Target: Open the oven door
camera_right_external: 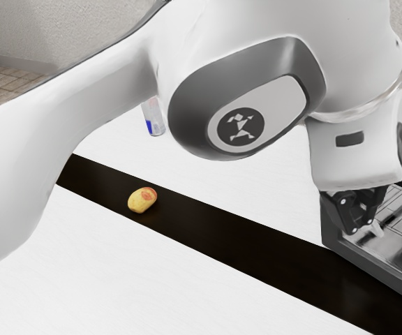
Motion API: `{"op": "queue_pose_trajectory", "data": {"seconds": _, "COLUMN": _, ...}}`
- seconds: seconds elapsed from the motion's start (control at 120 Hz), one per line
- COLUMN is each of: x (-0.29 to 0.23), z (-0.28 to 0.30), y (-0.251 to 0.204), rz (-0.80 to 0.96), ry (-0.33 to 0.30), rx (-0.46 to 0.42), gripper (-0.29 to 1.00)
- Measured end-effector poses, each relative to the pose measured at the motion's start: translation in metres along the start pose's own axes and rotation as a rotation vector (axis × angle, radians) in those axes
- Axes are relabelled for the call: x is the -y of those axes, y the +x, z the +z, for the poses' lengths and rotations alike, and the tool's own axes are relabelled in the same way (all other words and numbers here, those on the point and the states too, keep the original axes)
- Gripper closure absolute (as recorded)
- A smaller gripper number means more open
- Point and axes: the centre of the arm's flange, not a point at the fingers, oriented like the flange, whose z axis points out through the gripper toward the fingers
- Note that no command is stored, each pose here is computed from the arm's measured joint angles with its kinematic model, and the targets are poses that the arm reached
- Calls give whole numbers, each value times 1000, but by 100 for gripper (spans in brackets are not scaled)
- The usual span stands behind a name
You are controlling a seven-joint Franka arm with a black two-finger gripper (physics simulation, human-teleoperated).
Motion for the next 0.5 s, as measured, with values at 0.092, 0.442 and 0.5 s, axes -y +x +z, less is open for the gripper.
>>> {"op": "queue_pose_trajectory", "data": {"seconds": 0.092, "x": 6, "z": 14, "y": -2, "rz": -1, "ry": 15, "rx": 7, "gripper": 0}}
{"op": "queue_pose_trajectory", "data": {"seconds": 0.442, "x": 19, "z": 43, "y": -8, "rz": -17, "ry": 58, "rx": 5, "gripper": 0}}
{"op": "queue_pose_trajectory", "data": {"seconds": 0.5, "x": 20, "z": 47, "y": -8, "rz": -19, "ry": 57, "rx": 3, "gripper": 0}}
